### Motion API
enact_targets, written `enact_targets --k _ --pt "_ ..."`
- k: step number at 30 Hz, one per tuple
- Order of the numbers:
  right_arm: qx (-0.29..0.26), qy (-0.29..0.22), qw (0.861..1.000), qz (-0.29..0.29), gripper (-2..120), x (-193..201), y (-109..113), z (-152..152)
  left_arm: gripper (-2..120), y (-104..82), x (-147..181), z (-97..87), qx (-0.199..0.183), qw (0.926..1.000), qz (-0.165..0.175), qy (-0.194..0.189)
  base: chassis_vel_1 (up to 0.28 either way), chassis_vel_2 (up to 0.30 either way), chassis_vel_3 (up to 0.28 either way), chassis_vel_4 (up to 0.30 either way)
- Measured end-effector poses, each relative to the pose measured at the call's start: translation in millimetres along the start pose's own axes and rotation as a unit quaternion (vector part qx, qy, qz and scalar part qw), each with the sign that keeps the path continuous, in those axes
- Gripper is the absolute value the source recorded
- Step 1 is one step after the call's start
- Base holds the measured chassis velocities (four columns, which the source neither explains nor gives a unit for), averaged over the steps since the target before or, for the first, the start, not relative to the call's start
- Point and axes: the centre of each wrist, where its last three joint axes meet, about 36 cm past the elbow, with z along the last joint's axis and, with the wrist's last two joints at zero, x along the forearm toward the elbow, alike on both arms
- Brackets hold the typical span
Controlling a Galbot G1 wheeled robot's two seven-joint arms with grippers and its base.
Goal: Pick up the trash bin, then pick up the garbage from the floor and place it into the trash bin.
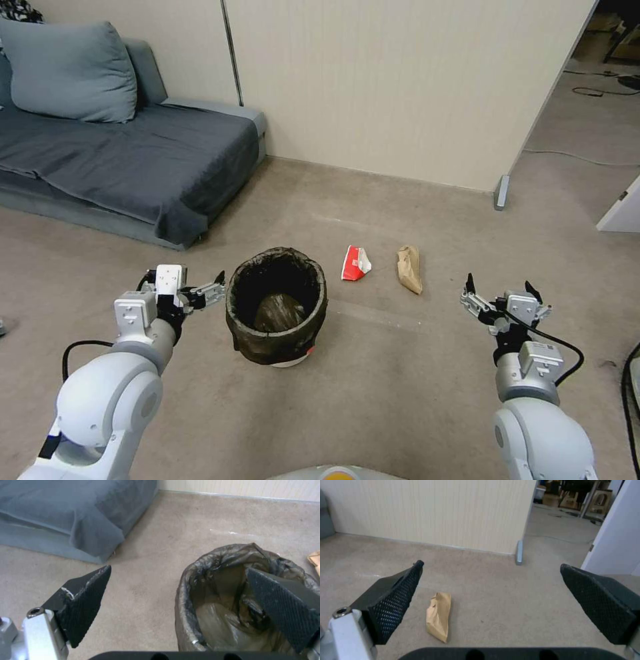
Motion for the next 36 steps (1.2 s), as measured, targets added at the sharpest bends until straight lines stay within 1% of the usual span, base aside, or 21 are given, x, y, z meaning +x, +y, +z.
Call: enact_targets --k 5,10,11,12,14,16,20,23,28,30,32,33,36 --pt "0.0 -0.001 1.0 -0.004 100 -0.7 0.8 -2.4 100 2.0 -0.7 -1.7 -0.001 1.0 0.005 0.001 0.0 0.0 0.0 0.0" --pt "0.0 -0.001 1.0 -0.008 100 -0.9 2.4 -2.8 100 4.0 -4.1 -2.5 0.018 0.9995 0.027 0.007 0.0 0.0 0.0 0.0" --pt "0.0 -0.001 1.0 -0.009 100 -0.8 3.3 -2.9 100 5.3 -7.0 -2.1 0.027 0.9988 0.038 0.012 0.0 0.0 0.0 0.0" --pt "0.0 -0.001 1.0 -0.009 100 -0.8 3.3 -2.9 100 5.3 -7.0 -2.1 0.027 0.9988 0.038 0.012 0.0 0.0 0.0 0.0" --pt "0.0 0.0 1.0 -0.012 100 0.0 4.6 -2.8 100 7.5 -11.1 -0.7 0.037 0.9976 0.055 0.022 0.0 0.0 0.0 0.0" --pt "0.001 0.0 1.0 -0.013 100 0.3 5.0 -2.4 100 8.3 -12.8 0.4 0.043 0.9965 0.065 0.029 0.0 0.0 0.0 0.0" --pt "0.002 0.0 1.0 -0.015 100 0.5 4.6 -1.1 100 8.7 -15.9 2.5 0.046 0.9958 0.07 0.037 0.0 0.0 0.0 0.0" --pt "0.005 -0.001 1.0 -0.017 100 0.1 3.5 -0.6 100 8.3 -24.6 8.3 0.038 0.9951 0.075 0.052 0.0 0.0 0.0 0.0" --pt "0.005 -0.004 1.0 -0.021 100 -1.3 4.4 -1.5 100 10.3 -35.5 10.5 0.03 0.9936 0.086 0.066 0.0 0.0 0.0 0.0" --pt "0.003 -0.003 1.0 -0.023 100 -1.3 5.9 -1.6 100 11.7 -43.6 9.6 0.03 0.9921 0.097 0.074 0.0 0.0 0.0 0.0" --pt "0.003 -0.003 1.0 -0.025 100 -1.2 7.3 -1.1 100 15.0 -55.6 7.3 0.027 0.9913 0.1 0.082 0.0 0.0 0.0 0.0" --pt "0.003 -0.003 1.0 -0.025 100 -1.2 7.3 -1.1 100 15.0 -55.6 7.3 0.027 0.9913 0.1 0.082 0.0 0.0 0.0 0.0" --pt "0.005 -0.001 1.0 -0.026 100 -1.5 7.8 0.5 100 18.5 -77.5 -1.1 0.028 0.9899 0.107 0.089 0.0 0.0 0.0 0.0"
